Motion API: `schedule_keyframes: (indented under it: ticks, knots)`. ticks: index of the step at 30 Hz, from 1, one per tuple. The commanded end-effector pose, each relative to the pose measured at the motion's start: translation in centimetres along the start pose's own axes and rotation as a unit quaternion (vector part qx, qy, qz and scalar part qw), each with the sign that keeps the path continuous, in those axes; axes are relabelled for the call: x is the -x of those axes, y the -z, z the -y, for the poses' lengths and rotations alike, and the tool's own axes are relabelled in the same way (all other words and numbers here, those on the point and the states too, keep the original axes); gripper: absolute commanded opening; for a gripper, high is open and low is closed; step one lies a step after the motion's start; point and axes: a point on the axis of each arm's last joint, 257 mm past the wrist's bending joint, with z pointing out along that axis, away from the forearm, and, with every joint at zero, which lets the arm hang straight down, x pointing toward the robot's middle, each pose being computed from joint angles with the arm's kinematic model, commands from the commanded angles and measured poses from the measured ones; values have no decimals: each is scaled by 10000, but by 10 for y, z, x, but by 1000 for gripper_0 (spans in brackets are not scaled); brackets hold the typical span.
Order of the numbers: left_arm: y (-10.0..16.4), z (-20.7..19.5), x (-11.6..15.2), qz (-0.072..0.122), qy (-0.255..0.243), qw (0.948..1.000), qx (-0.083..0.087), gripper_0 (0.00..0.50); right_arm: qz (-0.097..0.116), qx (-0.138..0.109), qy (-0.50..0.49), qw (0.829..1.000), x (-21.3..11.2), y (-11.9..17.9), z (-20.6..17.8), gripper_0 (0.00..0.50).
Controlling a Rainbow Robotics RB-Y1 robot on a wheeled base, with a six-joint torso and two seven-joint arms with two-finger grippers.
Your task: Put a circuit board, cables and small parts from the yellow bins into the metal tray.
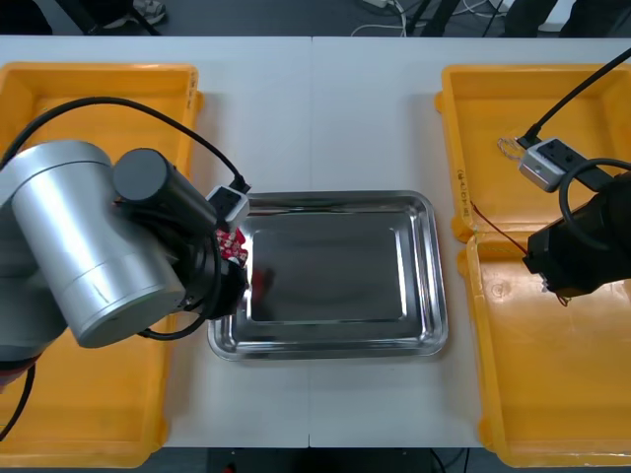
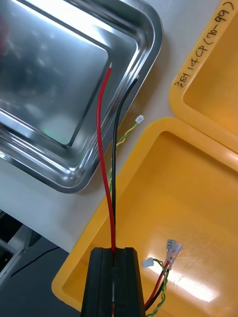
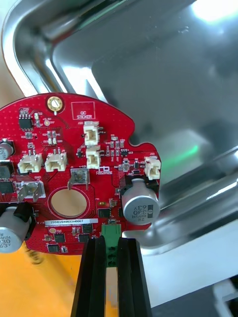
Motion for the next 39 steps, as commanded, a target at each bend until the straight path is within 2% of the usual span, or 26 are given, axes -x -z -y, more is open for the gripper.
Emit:
schedule_keyframes:
  ticks: [1,4,11,25,39]
  knots:
    - [-4,20,16,43,16,10000,5,0,16,-414,394,9984,2,8,3,0]
    - [-12,27,17,19,24,10000,-21,0,24,-449,436,9980,2,8,3,0]
    - [-30,51,19,64,-16,9997,-243,0,9,-475,467,9978,1,8,5,0]
    - [-66,82,19,-21,-229,9990,-392,0,-22,-493,513,9975,0,6,4,0]
    - [-76,93,0,-213,-422,9979,-450,0,-25,-515,527,9973,0,5,5,0]
